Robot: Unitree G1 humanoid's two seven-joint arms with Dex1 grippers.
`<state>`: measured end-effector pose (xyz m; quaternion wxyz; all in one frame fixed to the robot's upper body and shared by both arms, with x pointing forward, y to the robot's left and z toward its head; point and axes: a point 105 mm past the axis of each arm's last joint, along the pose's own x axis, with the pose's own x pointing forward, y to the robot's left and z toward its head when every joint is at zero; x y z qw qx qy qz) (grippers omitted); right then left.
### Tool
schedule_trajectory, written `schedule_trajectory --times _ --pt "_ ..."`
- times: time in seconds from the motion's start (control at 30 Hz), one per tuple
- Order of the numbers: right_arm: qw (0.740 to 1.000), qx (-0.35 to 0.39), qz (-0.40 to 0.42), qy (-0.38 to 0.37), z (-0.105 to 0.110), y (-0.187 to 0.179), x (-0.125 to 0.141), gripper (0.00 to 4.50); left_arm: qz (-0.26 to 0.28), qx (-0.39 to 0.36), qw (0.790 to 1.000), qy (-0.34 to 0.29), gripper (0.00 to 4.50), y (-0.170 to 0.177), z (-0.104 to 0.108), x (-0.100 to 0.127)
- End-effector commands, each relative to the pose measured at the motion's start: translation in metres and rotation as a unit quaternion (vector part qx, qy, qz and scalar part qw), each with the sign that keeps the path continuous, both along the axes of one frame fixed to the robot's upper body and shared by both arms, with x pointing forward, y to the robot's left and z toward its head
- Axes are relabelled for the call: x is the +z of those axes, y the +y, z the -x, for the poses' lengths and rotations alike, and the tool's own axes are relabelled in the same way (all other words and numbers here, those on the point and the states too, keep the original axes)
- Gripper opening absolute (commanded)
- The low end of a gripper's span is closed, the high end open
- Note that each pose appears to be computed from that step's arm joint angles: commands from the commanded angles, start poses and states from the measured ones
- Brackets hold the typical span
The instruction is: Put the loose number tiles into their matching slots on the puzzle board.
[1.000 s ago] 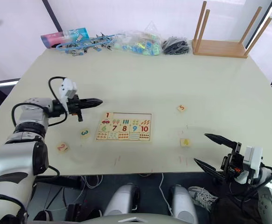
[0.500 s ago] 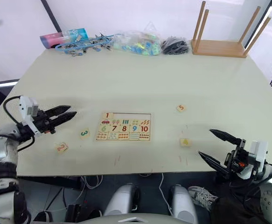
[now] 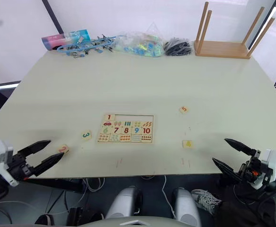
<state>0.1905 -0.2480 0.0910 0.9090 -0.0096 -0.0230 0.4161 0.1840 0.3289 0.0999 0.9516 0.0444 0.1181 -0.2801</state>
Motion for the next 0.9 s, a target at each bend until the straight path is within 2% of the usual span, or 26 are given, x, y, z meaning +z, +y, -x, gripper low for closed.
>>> schedule_trajectory --times 0.03,0.2,0.37,0.9 --pt "0.999 -0.02 0.027 0.014 0.007 -0.018 0.004 4.5 -0.028 0.016 0.999 -0.009 4.42 0.017 0.018 -0.001" --pt "0.998 -0.034 0.044 0.02 0.013 -0.028 0.002 4.5 -0.031 0.018 0.999 -0.004 4.42 0.021 0.026 -0.009" --pt "0.997 -0.041 0.062 -0.005 0.016 -0.034 0.001 4.5 -0.031 0.009 0.999 -0.005 4.42 0.018 0.022 -0.012" --pt "0.997 -0.039 0.058 -0.012 0.019 -0.035 -0.003 4.5 -0.041 0.003 0.999 -0.009 4.42 0.021 0.016 -0.017"
